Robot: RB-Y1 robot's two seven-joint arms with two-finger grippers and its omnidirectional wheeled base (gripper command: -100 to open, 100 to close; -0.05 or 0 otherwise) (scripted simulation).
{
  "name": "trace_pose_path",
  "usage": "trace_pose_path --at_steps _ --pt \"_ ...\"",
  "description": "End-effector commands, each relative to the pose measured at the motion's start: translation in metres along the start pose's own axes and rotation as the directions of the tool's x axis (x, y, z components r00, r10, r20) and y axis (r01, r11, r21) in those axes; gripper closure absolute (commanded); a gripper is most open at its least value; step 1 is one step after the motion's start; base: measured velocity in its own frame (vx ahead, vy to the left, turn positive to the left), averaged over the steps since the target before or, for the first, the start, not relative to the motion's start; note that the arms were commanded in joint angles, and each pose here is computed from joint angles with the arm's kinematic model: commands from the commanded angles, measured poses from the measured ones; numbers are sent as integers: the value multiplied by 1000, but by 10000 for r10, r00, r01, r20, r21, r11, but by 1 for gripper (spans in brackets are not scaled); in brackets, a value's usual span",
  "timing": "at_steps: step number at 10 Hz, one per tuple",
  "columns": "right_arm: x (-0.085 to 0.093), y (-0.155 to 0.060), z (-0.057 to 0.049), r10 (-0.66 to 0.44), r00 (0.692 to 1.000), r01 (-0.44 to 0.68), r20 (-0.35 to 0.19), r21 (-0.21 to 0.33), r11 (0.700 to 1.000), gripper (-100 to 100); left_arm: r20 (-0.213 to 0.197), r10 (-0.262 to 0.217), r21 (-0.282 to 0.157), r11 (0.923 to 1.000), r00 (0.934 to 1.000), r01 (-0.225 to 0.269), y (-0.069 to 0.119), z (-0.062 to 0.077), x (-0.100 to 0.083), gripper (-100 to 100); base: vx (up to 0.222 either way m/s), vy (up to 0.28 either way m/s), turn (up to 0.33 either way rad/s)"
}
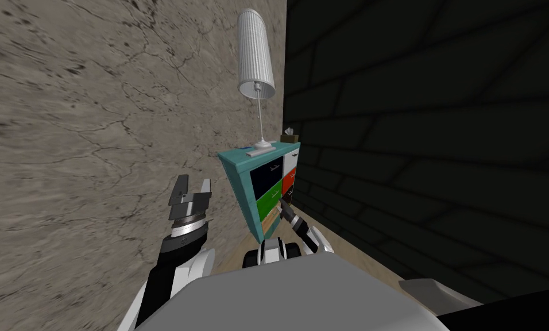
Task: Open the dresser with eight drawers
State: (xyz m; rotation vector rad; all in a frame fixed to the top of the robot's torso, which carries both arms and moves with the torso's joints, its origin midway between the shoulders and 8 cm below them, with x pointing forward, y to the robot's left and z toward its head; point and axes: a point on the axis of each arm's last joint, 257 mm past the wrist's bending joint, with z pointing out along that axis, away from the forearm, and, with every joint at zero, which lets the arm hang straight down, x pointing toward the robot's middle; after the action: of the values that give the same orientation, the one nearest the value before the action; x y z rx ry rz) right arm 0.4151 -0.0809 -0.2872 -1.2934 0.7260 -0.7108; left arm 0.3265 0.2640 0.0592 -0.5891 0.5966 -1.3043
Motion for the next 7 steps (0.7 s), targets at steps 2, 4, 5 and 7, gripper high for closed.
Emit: trace_pose_path --at_steps 2,4,5,7 --pt "-26 4 19 -327 9994 326 101 157 9993 -100 0 0 0 10000 10000 0 0 0 0 0 -1 2 -6" --pt "-41 1 32 -241 9997 237 90 381 9990 -100 0 0 0 10000 10000 0 0 0 0 0 0 0 0" --pt "-45 -1 36 -189 9998 186 78 455 9988 -100 0 0 0 10000 10000 0 0 0 0 0 0 0 0" --pt "-39 -5 42 -231 9997 229 45 411 9989 -100 0 0 0 10000 10000 0 0 0 0 0 0 3 0"
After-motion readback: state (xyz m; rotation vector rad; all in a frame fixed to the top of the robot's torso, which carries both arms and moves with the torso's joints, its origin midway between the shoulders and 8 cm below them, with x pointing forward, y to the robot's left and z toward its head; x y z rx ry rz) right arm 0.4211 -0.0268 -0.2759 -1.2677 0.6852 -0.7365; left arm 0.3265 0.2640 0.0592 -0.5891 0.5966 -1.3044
